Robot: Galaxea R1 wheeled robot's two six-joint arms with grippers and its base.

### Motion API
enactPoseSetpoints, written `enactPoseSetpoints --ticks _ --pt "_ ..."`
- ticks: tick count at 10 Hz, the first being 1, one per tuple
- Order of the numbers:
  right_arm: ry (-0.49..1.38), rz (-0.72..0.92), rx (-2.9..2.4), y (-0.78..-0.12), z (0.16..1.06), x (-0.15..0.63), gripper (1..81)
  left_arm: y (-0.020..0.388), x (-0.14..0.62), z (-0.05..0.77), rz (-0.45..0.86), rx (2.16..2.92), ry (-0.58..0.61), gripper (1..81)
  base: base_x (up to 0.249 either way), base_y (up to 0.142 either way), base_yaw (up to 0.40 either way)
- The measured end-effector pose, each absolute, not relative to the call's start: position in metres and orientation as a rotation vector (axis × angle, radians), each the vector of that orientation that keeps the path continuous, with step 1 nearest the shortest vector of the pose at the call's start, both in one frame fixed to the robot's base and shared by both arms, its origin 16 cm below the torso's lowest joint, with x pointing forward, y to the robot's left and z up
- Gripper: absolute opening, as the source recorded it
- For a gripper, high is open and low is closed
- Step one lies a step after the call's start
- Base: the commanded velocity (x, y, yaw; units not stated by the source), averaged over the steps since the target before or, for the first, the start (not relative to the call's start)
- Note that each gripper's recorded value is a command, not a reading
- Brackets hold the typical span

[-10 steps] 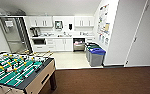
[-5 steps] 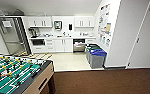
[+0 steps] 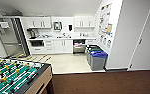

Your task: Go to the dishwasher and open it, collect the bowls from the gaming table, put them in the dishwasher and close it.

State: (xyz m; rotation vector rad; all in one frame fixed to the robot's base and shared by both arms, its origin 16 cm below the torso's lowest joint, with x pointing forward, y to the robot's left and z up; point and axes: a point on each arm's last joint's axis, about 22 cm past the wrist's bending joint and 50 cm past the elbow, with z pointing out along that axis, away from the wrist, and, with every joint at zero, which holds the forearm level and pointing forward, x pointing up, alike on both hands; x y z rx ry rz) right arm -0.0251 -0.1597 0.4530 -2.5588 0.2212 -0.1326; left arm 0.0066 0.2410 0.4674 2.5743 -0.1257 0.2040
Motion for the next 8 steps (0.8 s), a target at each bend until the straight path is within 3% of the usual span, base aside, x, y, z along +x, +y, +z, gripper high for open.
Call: enactPoseSetpoints --ticks 8 --pt "0.208 -0.135 -2.563 -0.1613 0.4524 -0.0235 1.0 0.2432 0.0095 0.468 0.209 2.573 -0.123 1.0 0.219 0.0 0.0"
